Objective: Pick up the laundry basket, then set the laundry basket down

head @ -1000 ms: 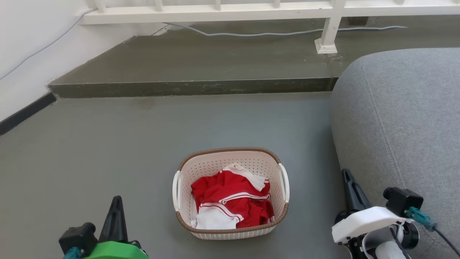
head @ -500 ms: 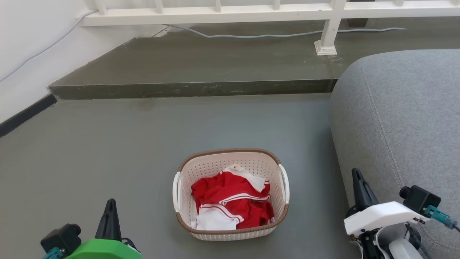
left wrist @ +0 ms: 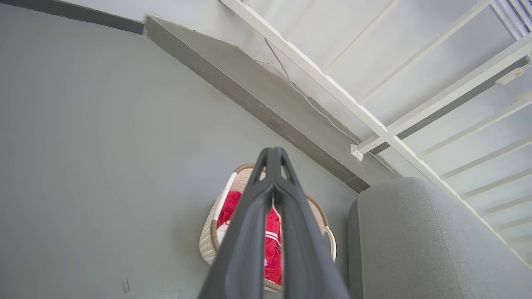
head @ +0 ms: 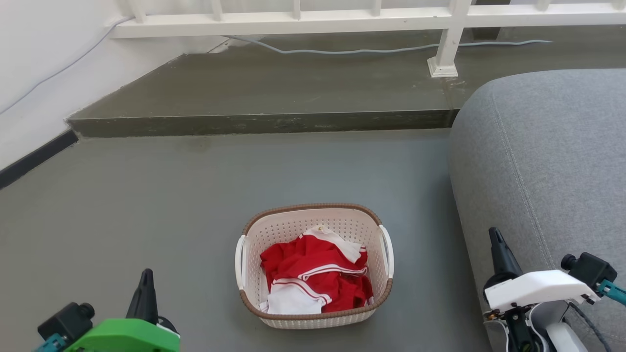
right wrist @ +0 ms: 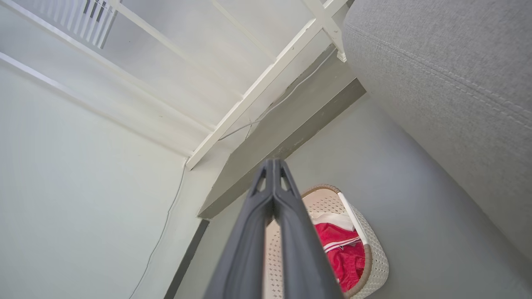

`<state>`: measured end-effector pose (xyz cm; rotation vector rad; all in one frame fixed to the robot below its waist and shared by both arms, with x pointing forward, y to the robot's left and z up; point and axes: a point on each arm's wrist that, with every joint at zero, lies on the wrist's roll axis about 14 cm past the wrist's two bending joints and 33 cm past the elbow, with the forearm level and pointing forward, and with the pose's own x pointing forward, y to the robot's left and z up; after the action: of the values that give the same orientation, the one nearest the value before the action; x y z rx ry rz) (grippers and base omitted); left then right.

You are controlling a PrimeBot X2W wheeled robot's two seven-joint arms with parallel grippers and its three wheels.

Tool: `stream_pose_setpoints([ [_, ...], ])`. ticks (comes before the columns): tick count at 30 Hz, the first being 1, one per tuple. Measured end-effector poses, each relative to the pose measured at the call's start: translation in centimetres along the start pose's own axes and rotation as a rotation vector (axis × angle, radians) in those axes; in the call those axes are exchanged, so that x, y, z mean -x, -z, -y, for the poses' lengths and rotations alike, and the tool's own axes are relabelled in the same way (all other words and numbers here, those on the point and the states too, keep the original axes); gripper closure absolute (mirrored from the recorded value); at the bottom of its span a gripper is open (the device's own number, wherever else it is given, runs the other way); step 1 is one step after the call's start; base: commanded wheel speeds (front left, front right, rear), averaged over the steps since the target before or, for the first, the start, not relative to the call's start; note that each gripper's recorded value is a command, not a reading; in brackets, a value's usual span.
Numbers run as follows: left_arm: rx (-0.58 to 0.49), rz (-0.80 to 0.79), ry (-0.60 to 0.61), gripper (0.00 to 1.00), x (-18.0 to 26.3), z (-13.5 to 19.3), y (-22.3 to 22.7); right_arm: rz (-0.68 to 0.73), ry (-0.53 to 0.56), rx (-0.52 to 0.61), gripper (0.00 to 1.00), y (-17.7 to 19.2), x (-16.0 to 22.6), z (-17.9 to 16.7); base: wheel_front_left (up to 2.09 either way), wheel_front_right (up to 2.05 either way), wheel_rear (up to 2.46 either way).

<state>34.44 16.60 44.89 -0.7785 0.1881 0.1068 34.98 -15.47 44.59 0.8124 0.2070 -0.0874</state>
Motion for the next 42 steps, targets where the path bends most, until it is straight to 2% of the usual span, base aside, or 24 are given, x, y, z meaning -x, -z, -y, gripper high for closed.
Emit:
stream_pose_setpoints([
  [28, 0.364, -0.030, 0.018, 1.00, -0.8, -0.2, -0.8, 0.015, -0.015, -0.354, 1.00, -2.5, -0.8, 0.6, 0.00, 0.00, 0.00],
  [42, 0.559, -0.024, 0.065, 1.00, -1.5, 0.5, -2.0, 0.030, -0.047, -0.541, 1.00, -3.8, -1.2, 0.6, 0.00, 0.00, 0.00],
])
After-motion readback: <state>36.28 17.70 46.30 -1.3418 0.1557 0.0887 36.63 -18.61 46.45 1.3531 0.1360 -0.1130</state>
